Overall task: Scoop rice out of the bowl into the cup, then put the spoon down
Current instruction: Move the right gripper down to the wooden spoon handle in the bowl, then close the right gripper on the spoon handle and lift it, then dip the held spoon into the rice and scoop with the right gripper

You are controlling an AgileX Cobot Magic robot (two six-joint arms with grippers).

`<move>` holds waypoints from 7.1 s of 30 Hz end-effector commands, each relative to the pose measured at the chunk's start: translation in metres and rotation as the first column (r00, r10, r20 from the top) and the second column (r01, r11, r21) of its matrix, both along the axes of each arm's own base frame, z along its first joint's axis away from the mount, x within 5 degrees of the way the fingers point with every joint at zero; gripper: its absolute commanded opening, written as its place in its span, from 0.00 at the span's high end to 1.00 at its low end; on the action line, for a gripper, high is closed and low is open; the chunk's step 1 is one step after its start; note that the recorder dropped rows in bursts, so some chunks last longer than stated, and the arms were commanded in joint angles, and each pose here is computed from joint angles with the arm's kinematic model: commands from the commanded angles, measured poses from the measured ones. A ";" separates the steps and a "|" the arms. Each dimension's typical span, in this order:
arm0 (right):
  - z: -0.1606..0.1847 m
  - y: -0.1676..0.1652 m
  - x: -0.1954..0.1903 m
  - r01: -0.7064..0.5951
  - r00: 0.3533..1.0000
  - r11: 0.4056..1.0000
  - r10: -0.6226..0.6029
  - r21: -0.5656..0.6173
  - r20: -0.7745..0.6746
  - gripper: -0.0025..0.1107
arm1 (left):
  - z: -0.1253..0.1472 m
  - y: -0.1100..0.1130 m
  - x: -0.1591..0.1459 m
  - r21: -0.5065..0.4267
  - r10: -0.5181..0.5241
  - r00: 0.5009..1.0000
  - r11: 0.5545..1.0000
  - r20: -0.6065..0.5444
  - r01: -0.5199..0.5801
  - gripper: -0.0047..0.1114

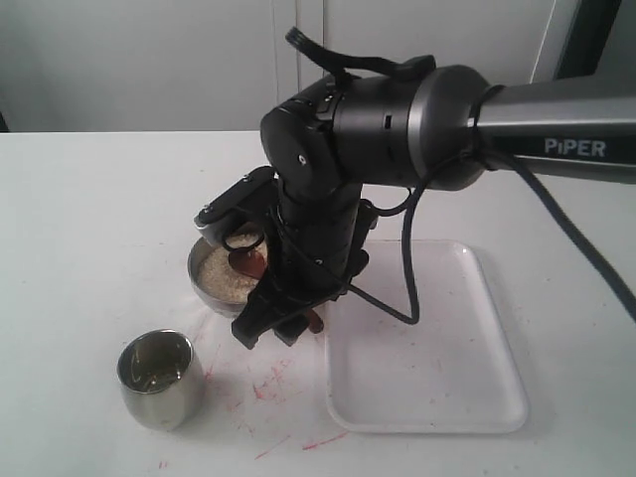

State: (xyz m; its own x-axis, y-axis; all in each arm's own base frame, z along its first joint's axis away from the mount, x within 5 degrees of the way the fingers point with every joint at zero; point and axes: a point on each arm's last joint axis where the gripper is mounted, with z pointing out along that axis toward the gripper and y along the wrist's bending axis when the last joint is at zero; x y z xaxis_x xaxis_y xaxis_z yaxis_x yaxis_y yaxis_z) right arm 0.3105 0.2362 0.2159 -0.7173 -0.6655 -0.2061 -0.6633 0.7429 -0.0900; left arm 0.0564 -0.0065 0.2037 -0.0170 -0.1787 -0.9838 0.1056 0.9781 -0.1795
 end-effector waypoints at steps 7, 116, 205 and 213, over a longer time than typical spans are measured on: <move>-0.002 0.003 0.004 0.006 0.999 1.000 -0.007 0.014 0.034 0.44 | 0.003 0.000 0.000 -0.009 0.002 1.000 1.000 0.009 -0.001 0.84; 0.075 0.011 -0.003 -0.315 0.793 0.651 0.580 -0.690 0.185 0.98 | 0.003 0.000 0.000 -0.009 0.002 1.000 1.000 0.009 -0.001 0.84; -0.017 0.016 0.017 -0.277 0.935 0.775 0.354 -0.568 0.028 0.98 | 0.003 0.000 0.000 -0.009 0.002 1.000 1.000 0.009 -0.001 0.84; -0.016 0.015 0.016 -0.229 0.949 0.800 0.310 -0.554 0.055 0.98 | 0.003 0.000 0.000 -0.009 0.002 1.000 1.000 0.009 -0.001 0.84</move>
